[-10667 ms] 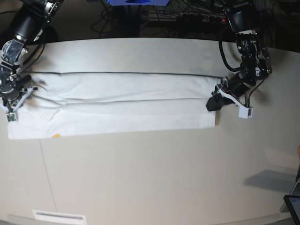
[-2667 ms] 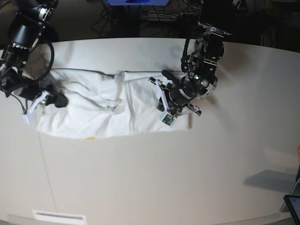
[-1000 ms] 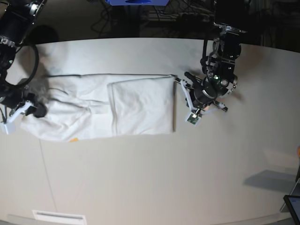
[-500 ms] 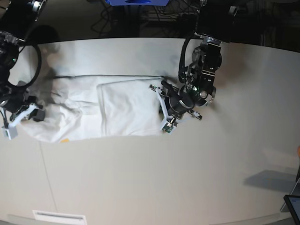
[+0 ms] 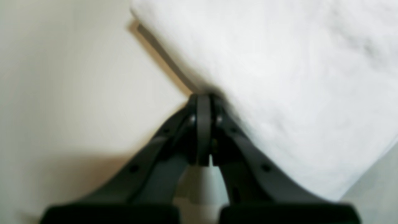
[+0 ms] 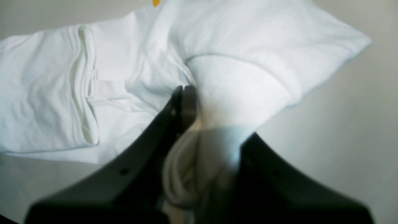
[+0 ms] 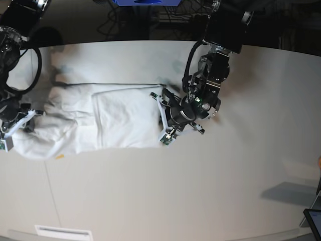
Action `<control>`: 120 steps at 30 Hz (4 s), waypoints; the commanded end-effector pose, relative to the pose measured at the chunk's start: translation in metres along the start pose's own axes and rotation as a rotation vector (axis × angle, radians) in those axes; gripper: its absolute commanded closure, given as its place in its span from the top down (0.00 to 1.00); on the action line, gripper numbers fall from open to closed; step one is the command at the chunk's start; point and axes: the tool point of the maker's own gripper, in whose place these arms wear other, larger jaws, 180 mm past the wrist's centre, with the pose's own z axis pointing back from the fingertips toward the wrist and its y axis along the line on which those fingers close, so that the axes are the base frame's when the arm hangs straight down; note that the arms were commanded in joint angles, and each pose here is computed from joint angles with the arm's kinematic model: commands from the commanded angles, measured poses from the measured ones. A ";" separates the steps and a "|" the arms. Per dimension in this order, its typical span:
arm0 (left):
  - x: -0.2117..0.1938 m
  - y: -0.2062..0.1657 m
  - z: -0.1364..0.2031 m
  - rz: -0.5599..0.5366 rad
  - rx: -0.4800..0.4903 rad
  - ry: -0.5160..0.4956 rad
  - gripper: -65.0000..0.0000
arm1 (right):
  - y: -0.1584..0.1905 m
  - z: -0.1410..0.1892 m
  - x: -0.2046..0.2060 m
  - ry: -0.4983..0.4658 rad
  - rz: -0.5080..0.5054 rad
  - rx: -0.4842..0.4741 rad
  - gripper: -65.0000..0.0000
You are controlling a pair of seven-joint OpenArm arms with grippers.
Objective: Fold the T-shirt properly
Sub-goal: 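Drag the folded end with the left gripper toward the right gripper, then grasp the shirt with both grippers and fold it over again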
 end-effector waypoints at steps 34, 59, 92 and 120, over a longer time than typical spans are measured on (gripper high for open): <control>0.026 -0.054 -0.027 -0.004 -0.125 0.030 0.00 | 0.011 0.007 0.038 -0.184 -0.138 -0.132 0.00; 0.025 -0.087 -0.044 -0.109 -0.187 0.089 0.00 | 0.030 -0.002 0.042 -0.171 -0.142 -0.175 0.00; 0.018 -0.092 -0.045 -0.112 -0.197 0.101 0.00 | 0.131 -0.028 0.002 -0.122 0.211 -0.281 0.00; 0.001 -0.039 -0.032 -0.040 -0.107 0.096 0.00 | 0.178 -0.032 0.002 -0.133 0.196 -0.184 0.29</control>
